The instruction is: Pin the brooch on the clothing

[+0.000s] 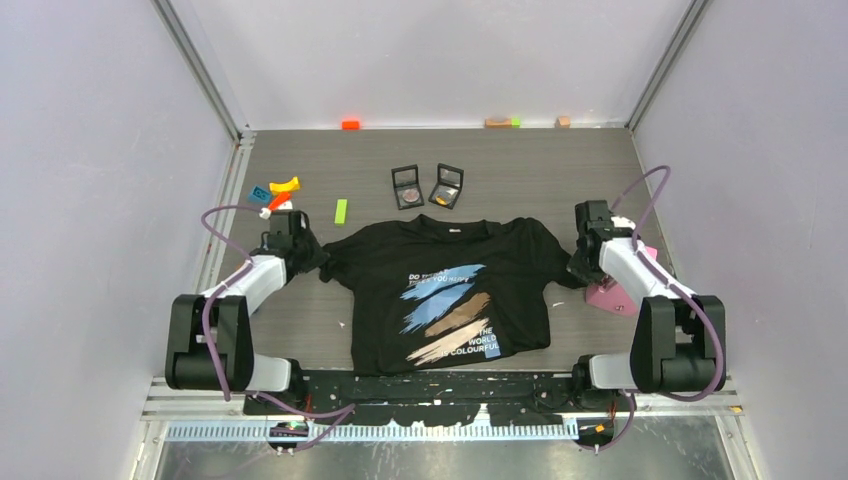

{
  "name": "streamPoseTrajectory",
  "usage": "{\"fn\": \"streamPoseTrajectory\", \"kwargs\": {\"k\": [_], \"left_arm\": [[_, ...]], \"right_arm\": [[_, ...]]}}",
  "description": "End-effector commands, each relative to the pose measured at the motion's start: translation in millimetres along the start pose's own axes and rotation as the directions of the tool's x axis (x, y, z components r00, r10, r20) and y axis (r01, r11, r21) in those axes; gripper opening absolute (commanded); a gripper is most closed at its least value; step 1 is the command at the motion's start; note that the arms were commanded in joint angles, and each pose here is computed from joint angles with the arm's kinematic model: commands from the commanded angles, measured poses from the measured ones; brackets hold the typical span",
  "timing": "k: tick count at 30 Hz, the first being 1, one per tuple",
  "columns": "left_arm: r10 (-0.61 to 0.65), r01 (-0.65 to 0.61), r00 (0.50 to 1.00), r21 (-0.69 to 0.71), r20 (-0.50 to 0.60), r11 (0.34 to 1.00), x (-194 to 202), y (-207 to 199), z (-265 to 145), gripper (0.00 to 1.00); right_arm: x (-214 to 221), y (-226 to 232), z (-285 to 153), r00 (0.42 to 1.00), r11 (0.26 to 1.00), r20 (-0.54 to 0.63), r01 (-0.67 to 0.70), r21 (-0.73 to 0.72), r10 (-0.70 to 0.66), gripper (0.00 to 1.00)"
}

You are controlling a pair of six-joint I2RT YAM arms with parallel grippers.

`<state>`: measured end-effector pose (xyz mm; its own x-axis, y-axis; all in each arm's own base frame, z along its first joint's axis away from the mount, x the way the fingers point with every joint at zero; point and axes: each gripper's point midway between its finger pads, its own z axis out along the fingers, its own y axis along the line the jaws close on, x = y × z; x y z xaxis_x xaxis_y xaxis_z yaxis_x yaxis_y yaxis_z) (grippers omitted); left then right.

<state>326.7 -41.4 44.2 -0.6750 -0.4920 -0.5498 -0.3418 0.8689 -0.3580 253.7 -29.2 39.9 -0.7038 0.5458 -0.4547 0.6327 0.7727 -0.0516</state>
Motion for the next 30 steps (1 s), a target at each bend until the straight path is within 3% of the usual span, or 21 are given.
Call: {"fn": "streamPoseTrajectory", "kwargs": {"k": [1,8,13,15,18,19,21,24,27,30], "left_arm": [[-0.073,0.072,0.995,0.029,0.068,0.997,-16.6,1.8,-4.2,0.0],[-0.132,0.132,0.987,0.01,0.095,0.991,-23.8,15.4,-8.5,0.0],[-0.142,0.14,0.986,0.018,0.092,0.99,-26.8,14.1,-12.7,0.03],[-0.139,0.137,0.987,0.029,0.084,0.99,-28.9,10.0,-16.1,0.25],[-0.124,0.12,0.99,0.063,0.062,0.991,-35.1,-1.9,-24.9,0.73],[-0.12,0.116,0.991,0.063,0.059,0.991,-38.9,-4.4,-29.0,0.8],[-0.093,0.09,0.995,0.067,0.043,0.994,-46.0,-10.5,-36.1,0.86],[-0.054,0.053,0.996,-0.018,-0.071,0.998,-45.9,-7.9,-47.8,0.88],[0.015,-0.024,0.993,-0.082,-0.116,0.996,-63.6,-10.9,-61.5,0.89],[0.095,-0.107,0.982,-0.066,-0.165,0.992,-74.9,-24.4,-72.4,0.89]], "right_arm": [[-35.0,-17.2,-11.2,0.993,0.995,0.086,-0.091,0.04,0.087,0.0],[-48.2,-38.5,-12.4,0.985,0.985,0.135,-0.126,0.115,0.11,0.01],[-52.4,-42.5,-15.2,0.982,0.984,0.157,-0.124,0.129,0.104,0.07],[-55.4,-39.9,-17.7,0.983,0.987,0.159,-0.115,0.116,0.096,0.17],[-62.6,-28.7,-26.4,0.984,0.994,0.156,-0.094,0.053,0.085,0.53],[-64.8,-26.2,-30.2,0.983,0.995,0.16,-0.091,0.034,0.085,0.6],[-75.4,-16.8,-42.0,0.981,0.997,0.179,-0.078,-0.024,0.081,0.76],[-85.9,-8.4,-57.9,0.978,0.995,0.198,-0.053,-0.083,0.069,0.8],[-98.4,2.0,-75.8,0.974,0.989,0.218,-0.032,-0.141,0.063,0.82],[-112.2,17.3,-94.5,0.965,0.977,0.256,-0.008,-0.214,0.064,0.83]]}}
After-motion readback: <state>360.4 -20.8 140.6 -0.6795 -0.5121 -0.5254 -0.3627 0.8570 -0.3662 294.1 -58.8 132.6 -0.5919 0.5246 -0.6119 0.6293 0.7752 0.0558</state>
